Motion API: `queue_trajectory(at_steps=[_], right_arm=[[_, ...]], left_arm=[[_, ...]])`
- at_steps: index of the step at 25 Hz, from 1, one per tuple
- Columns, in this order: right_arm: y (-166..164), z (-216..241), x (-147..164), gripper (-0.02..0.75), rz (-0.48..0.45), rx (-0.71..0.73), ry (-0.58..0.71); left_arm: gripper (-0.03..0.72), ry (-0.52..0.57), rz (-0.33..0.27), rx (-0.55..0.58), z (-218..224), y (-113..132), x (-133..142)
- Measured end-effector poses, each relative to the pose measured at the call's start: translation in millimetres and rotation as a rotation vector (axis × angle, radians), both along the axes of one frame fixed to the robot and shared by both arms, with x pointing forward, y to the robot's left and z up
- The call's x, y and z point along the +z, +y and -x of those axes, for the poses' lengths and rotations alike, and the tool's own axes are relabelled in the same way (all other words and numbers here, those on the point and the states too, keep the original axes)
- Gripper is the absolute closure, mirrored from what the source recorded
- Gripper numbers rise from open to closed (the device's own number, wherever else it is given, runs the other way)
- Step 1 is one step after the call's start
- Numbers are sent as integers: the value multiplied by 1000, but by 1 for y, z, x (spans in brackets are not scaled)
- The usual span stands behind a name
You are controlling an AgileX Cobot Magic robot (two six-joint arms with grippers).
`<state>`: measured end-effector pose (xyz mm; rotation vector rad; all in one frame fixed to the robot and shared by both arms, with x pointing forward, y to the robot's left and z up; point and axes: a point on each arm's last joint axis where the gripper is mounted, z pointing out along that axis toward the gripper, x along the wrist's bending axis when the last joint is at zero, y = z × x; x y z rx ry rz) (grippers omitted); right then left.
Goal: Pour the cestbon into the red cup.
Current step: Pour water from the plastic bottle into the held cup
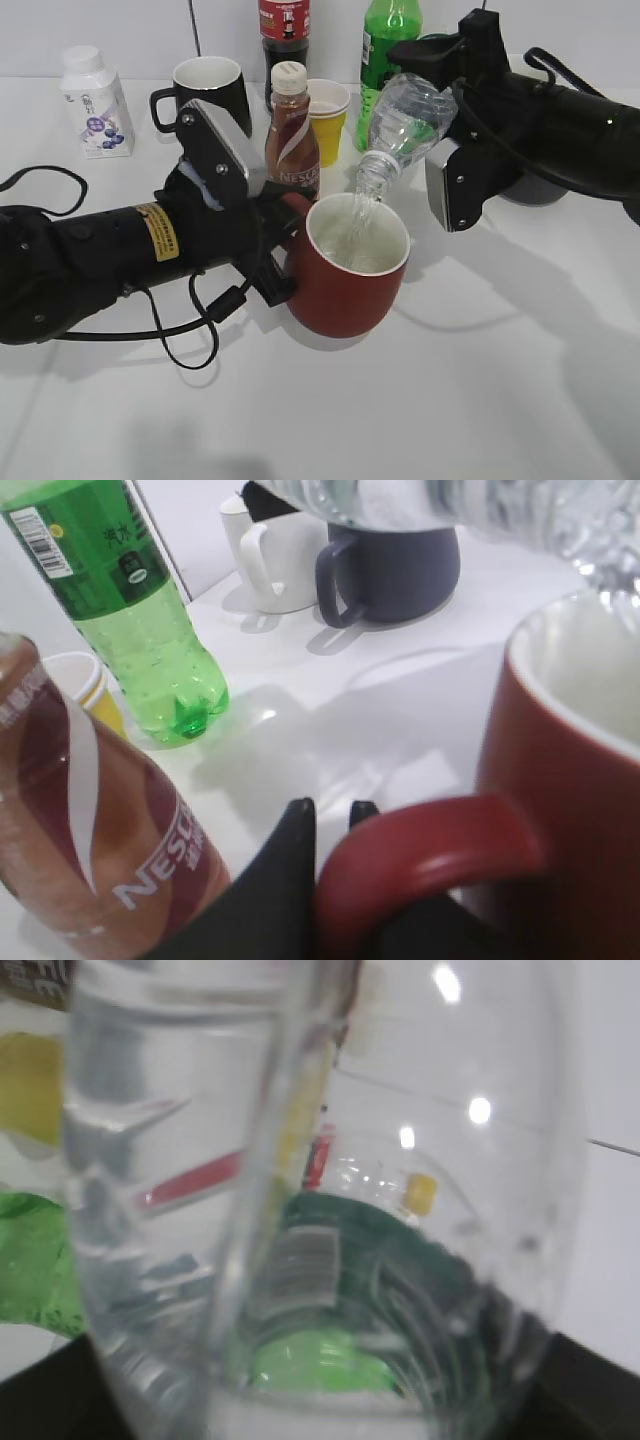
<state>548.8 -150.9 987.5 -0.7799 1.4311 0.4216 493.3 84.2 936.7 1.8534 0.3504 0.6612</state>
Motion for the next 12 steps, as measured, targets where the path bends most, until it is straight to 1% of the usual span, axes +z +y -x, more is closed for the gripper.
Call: queue_trajectory(at_steps=[3,5,9,12], right_arm=[[0,0,0,265,-2,-1,0],[0,0,0,265,-27,-5,26],[-1,1,0,265,-136,-12,135],[-1,2,-4,265,-226,-21,253]], left_arm=[[624,2,-3,1,0,0,0],[624,4,-5,1,0,0,-1],[624,10,4,20,-1,1,0],[624,29,29,74,-4,4,0]])
